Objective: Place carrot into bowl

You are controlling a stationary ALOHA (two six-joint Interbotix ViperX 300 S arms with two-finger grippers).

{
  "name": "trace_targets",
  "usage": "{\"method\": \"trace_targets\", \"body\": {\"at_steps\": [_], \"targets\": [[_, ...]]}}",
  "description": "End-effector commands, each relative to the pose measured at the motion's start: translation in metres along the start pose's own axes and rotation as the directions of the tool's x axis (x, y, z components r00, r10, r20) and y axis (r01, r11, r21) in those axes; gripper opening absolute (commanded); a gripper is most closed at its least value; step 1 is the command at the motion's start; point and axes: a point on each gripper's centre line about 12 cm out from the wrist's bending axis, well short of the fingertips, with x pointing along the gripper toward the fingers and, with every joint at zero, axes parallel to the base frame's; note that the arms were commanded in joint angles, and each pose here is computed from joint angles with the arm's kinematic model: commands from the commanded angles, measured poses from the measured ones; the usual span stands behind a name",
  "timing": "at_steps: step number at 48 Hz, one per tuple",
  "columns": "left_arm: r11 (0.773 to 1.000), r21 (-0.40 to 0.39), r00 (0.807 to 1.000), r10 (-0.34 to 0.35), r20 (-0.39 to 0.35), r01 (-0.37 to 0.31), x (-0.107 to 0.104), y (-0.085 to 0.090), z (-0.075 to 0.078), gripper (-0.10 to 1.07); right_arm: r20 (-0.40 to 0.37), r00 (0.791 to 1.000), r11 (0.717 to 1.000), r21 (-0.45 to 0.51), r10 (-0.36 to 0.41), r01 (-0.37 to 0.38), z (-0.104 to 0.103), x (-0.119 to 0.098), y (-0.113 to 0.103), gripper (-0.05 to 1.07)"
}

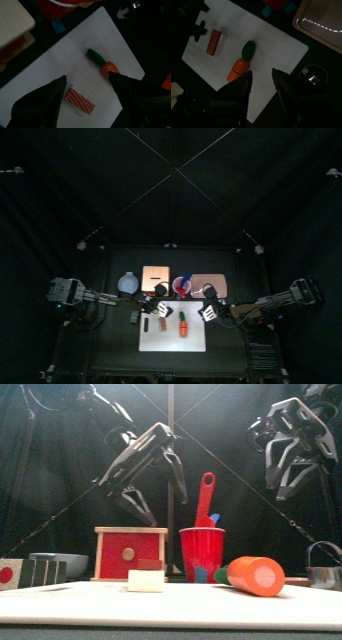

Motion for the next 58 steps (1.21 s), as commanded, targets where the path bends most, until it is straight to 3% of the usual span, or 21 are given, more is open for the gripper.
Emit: {"method": "trace_targets", "body": {"at_steps": [1,15,19,30,47,58], "targets": [[1.0,-0.029,1.0,-0.006,0.016,0.007,-0.009,-0.021,0.006,0.99,0.03,0.999,0.999,-0.009,0.044,-0.044,0.004,-0.004,-0.002,0.75],[0.986,-0.164,1.0,0.03,0.007,-0.029,0.006,-0.057,-0.007,0.99,0.038,0.998,0.998,-0.026,0.057,-0.056,-0.002,0.002,-0.02,0.75],[0.986,-0.165,0.999,0.038,0.003,-0.037,0.011,-0.065,-0.011,0.99,0.043,0.997,0.998,-0.037,0.061,-0.06,-0.003,0.002,-0.022,0.75],[0.978,-0.147,0.989,0.151,0.001,-0.149,0.031,-0.073,-0.02,0.99,0.05,0.996,0.996,-0.049,0.073,-0.071,-0.005,0.0,-0.026,0.75],[0.979,-0.142,0.989,0.149,-0.001,-0.148,0.048,-0.089,-0.029,0.99,0.056,0.994,0.995,-0.048,0.091,-0.088,-0.007,-0.005,-0.031,0.75],[0.977,-0.133,0.986,0.168,-0.011,-0.168,0.059,-0.086,-0.037,0.99,0.056,0.994,0.995,-0.049,0.093,-0.09,-0.008,-0.006,-0.032,0.75]]}}
